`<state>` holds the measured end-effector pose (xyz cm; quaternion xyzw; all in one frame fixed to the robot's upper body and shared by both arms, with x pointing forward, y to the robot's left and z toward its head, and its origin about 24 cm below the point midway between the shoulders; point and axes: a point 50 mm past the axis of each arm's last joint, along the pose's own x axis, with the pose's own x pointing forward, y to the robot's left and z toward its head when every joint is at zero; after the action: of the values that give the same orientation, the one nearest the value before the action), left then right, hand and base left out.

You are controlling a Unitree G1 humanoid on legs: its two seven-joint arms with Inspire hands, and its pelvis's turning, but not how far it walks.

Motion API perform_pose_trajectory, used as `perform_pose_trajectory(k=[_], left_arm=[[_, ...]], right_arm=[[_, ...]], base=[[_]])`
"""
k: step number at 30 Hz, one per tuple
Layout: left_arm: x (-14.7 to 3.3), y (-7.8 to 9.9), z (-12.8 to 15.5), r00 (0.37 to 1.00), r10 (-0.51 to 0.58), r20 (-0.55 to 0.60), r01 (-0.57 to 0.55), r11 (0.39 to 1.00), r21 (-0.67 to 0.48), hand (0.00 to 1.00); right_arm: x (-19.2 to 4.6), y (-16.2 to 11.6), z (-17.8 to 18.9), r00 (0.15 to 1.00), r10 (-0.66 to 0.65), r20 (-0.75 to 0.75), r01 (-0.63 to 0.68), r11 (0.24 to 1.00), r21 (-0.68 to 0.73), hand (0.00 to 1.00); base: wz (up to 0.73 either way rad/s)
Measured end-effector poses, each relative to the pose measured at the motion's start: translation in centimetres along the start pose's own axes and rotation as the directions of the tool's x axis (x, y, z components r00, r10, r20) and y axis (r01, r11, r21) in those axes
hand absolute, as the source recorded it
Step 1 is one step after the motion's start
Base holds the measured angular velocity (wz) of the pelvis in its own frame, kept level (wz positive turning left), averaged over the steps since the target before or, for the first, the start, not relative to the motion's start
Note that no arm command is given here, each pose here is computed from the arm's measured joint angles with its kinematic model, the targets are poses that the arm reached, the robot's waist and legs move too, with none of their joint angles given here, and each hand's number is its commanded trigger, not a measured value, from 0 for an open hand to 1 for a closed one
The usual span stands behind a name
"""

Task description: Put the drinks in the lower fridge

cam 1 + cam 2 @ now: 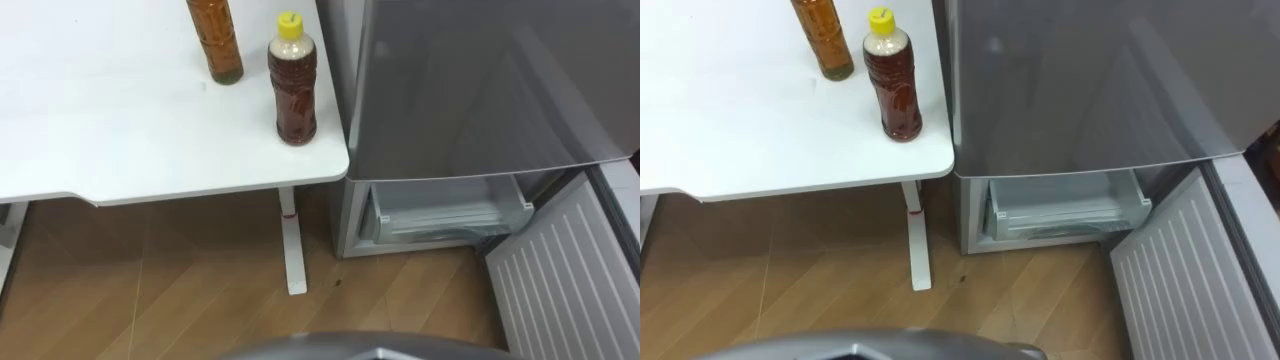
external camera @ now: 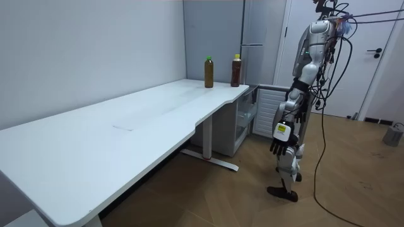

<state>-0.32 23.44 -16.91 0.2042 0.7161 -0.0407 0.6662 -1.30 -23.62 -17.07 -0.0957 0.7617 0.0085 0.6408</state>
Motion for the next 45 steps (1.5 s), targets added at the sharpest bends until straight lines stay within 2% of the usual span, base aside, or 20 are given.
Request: perform_pose_trajectory(k=[12,21,26,29,31,36,39,42,45], left_arm=[[0.0,-0.1,-0.1,1.0,-0.013,-0.001,0.013,1.0,0.002,0.0],[0.0,-0.3,-0.4,1.0,-0.024,-0.007,0.024,0.999,-0.045,0.0],[0.0,-0.5,-0.8,1.0,-0.027,-0.015,0.024,0.989,-0.144,0.0],[0.0,-0.5,-1.0,1.0,-0.016,-0.022,0.01,0.969,-0.245,0.0],[0.0,-0.6,-1.7,0.999,-0.003,-0.042,-0.012,0.934,-0.357,0.0],[0.0,0.2,-2.2,0.993,0.073,-0.089,-0.109,0.851,-0.513,0.0],[-0.1,1.1,-2.1,0.984,0.135,-0.119,-0.18,0.76,-0.624,0.0],[-0.2,1.7,-2.2,0.971,0.185,-0.15,-0.237,0.689,-0.685,0.0],[-0.6,3.5,-1.0,0.947,0.288,-0.144,-0.295,0.595,-0.748,0.0]], right_arm=[[0.0,0.0,-0.1,1.0,0.001,-0.002,-0.001,1.0,0.001,0.0],[0.0,0.0,-0.2,1.0,0.004,-0.006,-0.004,1.0,0.007,0.0],[0.0,0.1,-0.3,1.0,0.026,-0.011,-0.026,1.0,0.009,0.0],[0.0,0.1,-0.4,0.999,0.025,-0.02,-0.025,1.0,0.01,0.0],[0.0,0.1,-0.4,1.0,0.023,-0.019,-0.023,0.999,0.023,0.0],[0.1,0.0,-0.4,1.0,0.001,-0.018,0.0,0.999,0.035,0.0],[0.0,0.0,-0.4,1.0,-0.005,-0.019,0.006,0.999,0.036,0.0],[0.0,-0.1,-0.3,1.0,-0.008,-0.011,0.009,0.999,0.053,0.0],[0.0,-0.3,-0.2,1.0,-0.015,0.0,0.015,0.998,0.063,0.0]], base=[[0.0],[0.0],[0.0],[0.0],[0.0],[0.05],[0.03],[0.01],[0.05]])
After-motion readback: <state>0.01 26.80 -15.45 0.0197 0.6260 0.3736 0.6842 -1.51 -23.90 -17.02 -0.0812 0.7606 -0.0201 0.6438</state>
